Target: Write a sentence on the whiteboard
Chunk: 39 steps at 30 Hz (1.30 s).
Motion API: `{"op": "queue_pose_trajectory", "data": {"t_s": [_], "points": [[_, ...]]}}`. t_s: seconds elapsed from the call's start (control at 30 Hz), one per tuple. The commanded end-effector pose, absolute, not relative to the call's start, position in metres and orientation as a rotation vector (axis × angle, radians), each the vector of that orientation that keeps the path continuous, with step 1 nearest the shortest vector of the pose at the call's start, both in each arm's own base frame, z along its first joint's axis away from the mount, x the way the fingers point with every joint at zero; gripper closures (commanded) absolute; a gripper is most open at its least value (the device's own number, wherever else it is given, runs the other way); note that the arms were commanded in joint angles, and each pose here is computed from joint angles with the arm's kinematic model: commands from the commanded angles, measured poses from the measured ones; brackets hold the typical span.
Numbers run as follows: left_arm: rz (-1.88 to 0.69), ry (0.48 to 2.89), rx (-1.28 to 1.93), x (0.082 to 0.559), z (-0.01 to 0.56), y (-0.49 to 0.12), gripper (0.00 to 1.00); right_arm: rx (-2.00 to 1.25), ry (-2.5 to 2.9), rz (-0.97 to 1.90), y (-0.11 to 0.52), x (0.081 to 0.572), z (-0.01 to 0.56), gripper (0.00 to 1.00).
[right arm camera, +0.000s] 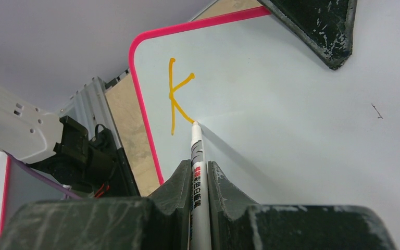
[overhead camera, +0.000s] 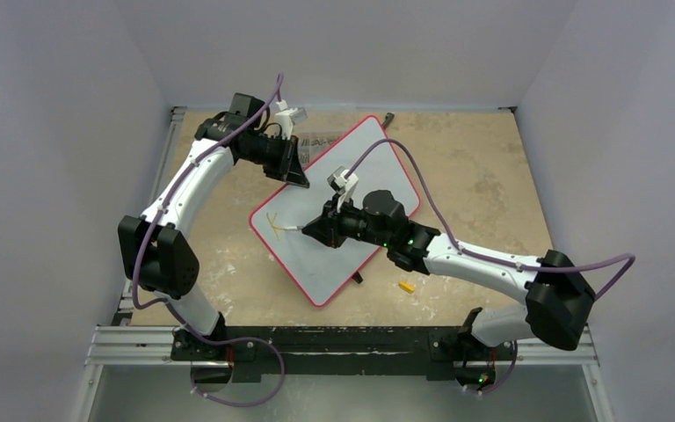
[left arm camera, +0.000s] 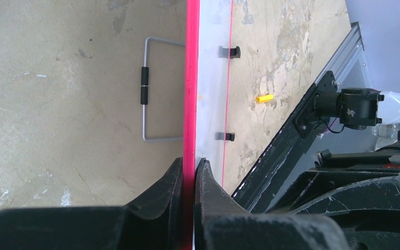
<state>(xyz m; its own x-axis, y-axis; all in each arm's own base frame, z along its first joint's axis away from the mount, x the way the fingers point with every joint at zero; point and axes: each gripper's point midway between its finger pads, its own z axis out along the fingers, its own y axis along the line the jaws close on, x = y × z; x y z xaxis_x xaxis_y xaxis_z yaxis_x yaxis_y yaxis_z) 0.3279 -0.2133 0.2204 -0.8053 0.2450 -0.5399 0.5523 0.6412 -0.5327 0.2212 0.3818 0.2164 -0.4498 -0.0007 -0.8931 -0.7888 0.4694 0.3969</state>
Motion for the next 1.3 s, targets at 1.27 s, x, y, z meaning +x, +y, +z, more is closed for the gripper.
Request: {"op": "queue_pose_trajectory", "data": {"t_s": [1.27], "points": [[-0.768,2.49,0.634,0.335,0.206,-0.192,1.0,-0.581,1.767,1.044,0.376,0.238,0.236,1.0]]}}
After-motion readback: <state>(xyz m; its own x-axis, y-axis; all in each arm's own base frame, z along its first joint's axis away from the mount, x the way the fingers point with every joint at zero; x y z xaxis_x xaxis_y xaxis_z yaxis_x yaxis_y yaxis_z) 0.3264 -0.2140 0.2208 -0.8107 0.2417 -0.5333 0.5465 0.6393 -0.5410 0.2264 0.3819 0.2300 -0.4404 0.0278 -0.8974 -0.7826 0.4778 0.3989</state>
